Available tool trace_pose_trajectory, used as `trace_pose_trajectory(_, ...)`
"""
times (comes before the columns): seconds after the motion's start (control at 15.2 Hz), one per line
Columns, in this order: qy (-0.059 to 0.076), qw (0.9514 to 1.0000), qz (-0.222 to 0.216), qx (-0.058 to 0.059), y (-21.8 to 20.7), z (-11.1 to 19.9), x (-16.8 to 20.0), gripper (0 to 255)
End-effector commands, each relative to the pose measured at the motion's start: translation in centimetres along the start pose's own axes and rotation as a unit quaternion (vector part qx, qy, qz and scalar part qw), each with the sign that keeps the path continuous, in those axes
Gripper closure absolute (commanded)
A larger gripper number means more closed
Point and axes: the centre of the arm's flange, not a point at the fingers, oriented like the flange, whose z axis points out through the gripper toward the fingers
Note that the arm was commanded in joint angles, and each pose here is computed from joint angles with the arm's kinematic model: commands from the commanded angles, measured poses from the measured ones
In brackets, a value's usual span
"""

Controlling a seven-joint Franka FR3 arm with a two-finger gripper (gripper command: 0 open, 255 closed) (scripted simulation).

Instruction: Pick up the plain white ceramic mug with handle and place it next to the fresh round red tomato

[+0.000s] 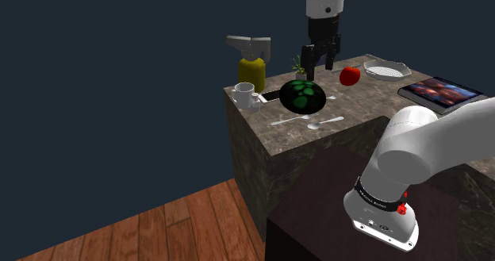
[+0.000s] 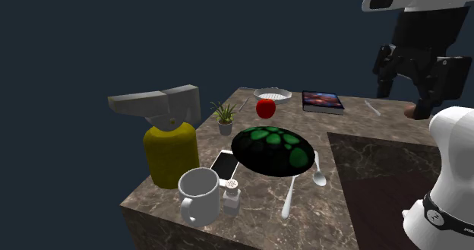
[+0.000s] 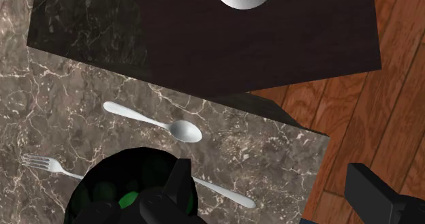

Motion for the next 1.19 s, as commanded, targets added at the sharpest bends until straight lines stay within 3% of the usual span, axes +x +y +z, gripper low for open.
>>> trace_pose_trajectory(0.0, 0.0, 1.0, 0.0, 0.0, 0.0, 0.0, 0.0, 0)
trace_pose_trajectory(1.12, 0.022, 0.9997, -0.002, 0.015, 2.9, 7.7, 20.3, 0)
